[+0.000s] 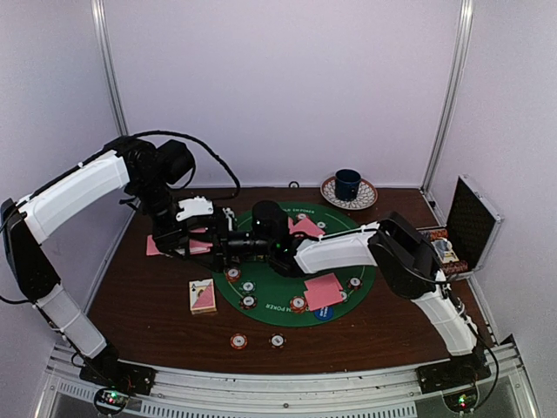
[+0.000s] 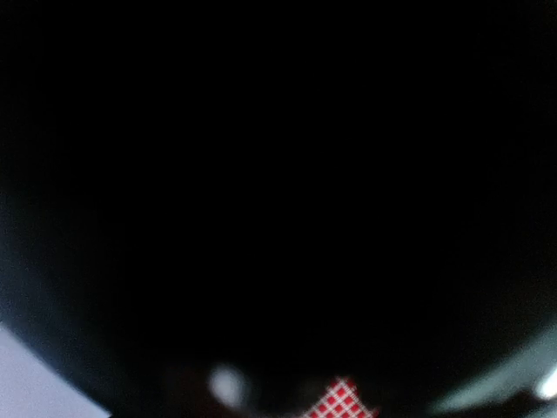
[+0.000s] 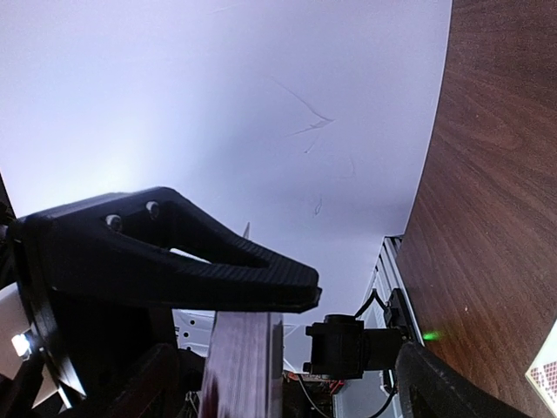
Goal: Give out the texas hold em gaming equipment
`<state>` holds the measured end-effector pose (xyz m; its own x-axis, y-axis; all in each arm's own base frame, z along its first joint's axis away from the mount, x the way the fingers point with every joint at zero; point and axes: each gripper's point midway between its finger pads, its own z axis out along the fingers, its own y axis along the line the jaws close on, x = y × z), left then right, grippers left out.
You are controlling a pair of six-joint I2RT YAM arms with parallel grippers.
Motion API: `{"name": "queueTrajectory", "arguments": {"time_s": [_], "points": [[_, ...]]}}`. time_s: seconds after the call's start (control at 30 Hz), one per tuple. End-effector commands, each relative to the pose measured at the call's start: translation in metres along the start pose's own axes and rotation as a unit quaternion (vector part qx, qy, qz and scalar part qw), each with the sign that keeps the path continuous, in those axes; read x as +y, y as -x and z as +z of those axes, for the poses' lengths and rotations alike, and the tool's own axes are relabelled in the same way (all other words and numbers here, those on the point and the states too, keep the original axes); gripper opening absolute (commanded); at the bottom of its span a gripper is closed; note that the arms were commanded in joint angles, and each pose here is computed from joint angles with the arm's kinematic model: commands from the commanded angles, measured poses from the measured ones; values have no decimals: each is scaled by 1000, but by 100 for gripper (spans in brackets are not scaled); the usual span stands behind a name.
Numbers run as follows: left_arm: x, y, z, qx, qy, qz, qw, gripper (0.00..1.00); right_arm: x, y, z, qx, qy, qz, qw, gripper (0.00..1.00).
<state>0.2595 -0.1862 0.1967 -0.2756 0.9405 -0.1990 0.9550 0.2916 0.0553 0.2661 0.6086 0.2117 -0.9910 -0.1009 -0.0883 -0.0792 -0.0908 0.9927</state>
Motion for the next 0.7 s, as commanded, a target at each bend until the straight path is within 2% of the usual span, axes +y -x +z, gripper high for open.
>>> {"name": "queueTrajectory", "arguments": {"time_s": [0.0,0.27,0.67], "points": [[2,8,-4,-14,4,-1,1000,0,5,-7,15,18,13,-7,1000,90],[2,7,-4,-14,3,-2,1000,0,-10,0,26,12,-12,-7,1000,88],[0,3,-2,-8,1,-2,1000,0,-37,17,11,-33,-66,-8,997,80]]}}
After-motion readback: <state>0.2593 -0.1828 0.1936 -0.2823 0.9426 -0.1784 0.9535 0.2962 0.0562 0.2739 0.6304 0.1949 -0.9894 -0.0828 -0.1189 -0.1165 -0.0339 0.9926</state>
